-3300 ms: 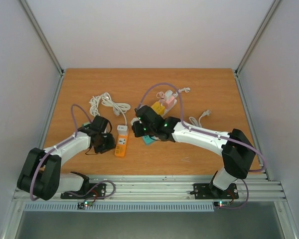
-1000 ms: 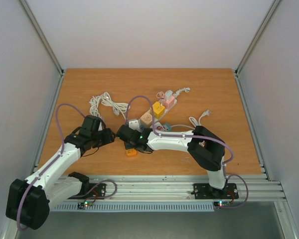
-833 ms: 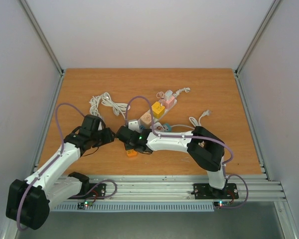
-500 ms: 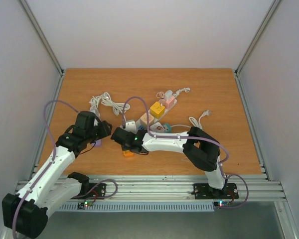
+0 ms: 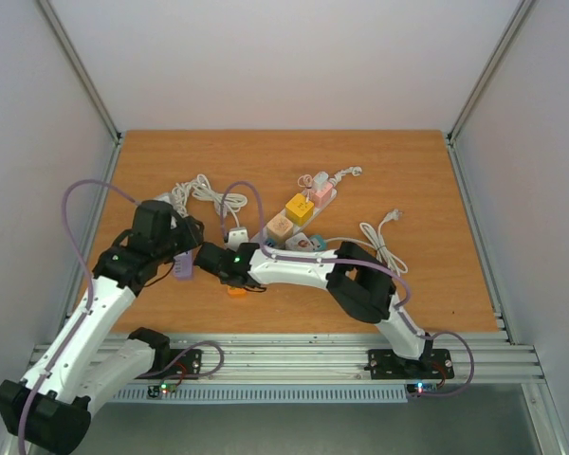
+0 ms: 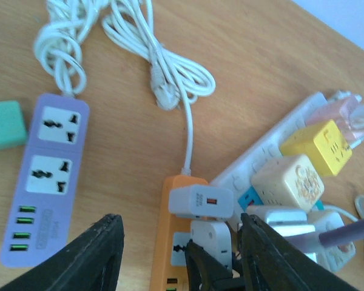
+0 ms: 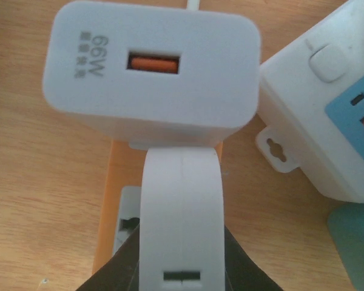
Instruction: Insert the plug
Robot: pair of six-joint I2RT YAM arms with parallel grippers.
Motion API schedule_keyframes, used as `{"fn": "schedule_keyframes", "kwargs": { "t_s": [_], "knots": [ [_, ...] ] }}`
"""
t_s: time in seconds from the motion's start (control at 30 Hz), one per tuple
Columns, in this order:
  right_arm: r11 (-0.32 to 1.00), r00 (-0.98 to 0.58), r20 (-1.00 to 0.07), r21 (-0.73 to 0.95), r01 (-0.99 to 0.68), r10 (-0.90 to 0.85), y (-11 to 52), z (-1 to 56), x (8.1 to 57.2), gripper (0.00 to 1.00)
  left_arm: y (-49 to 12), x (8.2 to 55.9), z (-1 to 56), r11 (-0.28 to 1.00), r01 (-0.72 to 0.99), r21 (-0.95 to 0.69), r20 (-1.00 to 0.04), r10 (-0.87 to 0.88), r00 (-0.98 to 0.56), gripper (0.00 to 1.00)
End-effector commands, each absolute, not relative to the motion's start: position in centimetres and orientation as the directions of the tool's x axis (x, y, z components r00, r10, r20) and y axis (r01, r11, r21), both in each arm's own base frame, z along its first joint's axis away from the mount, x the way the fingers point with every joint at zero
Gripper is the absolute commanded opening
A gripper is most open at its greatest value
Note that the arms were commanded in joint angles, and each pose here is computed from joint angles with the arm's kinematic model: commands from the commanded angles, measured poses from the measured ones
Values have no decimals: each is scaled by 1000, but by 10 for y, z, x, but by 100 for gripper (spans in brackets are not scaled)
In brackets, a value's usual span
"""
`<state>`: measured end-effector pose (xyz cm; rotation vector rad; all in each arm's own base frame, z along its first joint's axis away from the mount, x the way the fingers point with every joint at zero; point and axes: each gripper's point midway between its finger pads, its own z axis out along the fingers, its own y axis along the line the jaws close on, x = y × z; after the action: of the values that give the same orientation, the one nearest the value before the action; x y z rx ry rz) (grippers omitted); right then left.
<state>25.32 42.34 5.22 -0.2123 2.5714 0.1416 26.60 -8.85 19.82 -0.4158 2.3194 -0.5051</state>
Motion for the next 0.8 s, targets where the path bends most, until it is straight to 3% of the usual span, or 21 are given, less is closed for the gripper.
{"fn": "schedule_keyframes", "kwargs": {
  "t_s": [0.0, 0.37, 0.57, 0.67, 0.77],
  "knots": [
    [975, -904, -373, -156, -161, -209, 393, -14, 229, 1, -78, 269, 223, 885, -154, -439, -632, -426, -647, 54],
    [983, -890, -417, -73, -171, -186, 412, 4, 235, 3, -63, 260, 251, 906, -152, -395, -689, -402, -604, 61],
    [968, -839, -520, 86, -235, -158, 435, 81, 243, 33, -57, 261, 263, 915, -158, -370, -712, -389, -584, 70],
    [954, -814, -561, 131, -268, -152, 438, 116, 244, 50, -55, 264, 266, 923, -162, -349, -724, -375, -579, 79],
    [950, -797, -588, 147, -276, -140, 433, 140, 244, 58, -51, 267, 268, 932, -173, -320, -733, -359, -578, 87]
  ]
}}
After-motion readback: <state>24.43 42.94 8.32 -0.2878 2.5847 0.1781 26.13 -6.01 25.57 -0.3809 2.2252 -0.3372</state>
